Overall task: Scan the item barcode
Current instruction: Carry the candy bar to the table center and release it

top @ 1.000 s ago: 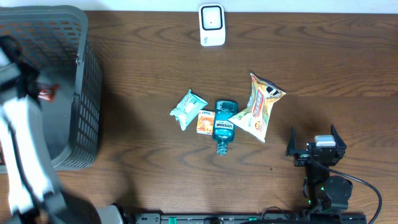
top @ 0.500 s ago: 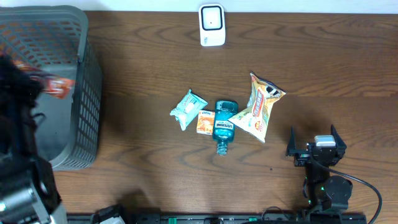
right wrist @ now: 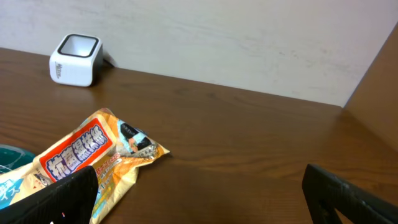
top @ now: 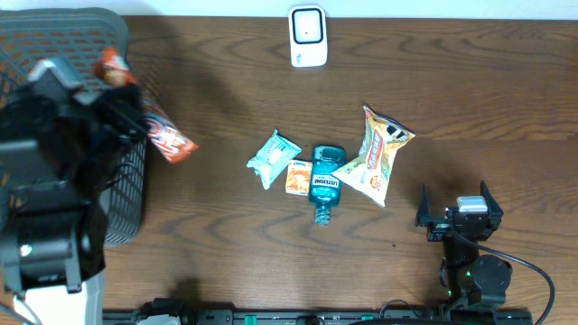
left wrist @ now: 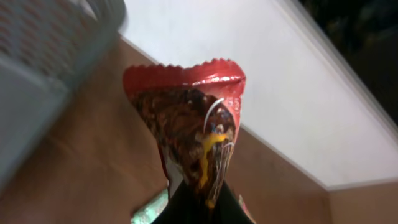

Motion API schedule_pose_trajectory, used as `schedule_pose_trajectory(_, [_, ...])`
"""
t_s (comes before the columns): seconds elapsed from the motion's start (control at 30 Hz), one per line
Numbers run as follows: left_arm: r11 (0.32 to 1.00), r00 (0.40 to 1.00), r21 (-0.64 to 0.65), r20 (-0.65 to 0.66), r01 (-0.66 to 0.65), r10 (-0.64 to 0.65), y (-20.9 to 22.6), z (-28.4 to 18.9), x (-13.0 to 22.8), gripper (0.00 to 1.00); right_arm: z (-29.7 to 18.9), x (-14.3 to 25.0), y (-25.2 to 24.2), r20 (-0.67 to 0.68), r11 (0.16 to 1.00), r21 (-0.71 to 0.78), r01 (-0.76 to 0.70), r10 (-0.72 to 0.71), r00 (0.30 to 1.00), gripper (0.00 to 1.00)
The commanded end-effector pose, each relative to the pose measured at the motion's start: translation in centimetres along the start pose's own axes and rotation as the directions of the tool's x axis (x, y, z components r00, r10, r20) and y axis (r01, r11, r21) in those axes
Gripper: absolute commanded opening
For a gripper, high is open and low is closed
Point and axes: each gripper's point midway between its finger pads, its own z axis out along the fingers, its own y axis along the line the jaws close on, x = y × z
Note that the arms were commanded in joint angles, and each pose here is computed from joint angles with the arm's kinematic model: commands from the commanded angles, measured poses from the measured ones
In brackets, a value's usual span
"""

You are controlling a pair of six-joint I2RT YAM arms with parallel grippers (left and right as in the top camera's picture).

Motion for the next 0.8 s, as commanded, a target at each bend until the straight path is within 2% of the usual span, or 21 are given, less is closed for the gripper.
schedule_pose_trajectory(0.0, [1.000,0.991,-0.002,-0.133,-0.011,0.011,-0.3,2.4,3.0,0.07,0.0,0.1,0.2,-0.002,1.000,-0.010,0.008,-0.008,1.000,0.99])
schedule_pose_trajectory(0.23, [0.996,0.919,-0.044,-0.392,-0.073,0.050,-0.3,8.2,10.1,0.07,0.0,0.1,0.2,-0.002,1.000,-0.010,0.008,-0.008,1.000,0.99])
schedule_pose_trajectory(0.33, [0.989,0.862,-0.060,-0.500,-0.136,0.088,0.3,10.6,13.5,0.08,0.0,0.1,0.2,-0.002,1.000,-0.010,0.008,-0.008,1.000,0.99])
schedule_pose_trajectory(0.47, [0.972,0.762,-0.145,-0.646,-0.185,0.049,2.6,12.5,18.4,0.07,0.0,0.1,0.2,-0.002,1.000,-0.010,0.008,-0.008,1.000,0.99])
schedule_pose_trajectory(0.63, [0.895,0.637,-0.312,-0.770,-0.318,-0.042,7.7,13.0,23.1,0.07,0.0,0.1,0.2,-0.002,1.000,-0.010,0.008,-0.008,1.000,0.99])
schedule_pose_trajectory(0.77, [0.817,0.581,-0.391,-0.810,-0.424,-0.086,10.9,13.1,25.0,0.07,0.0,0.1,0.2,-0.002,1.000,-0.010,0.008,-0.008,1.000,0.99])
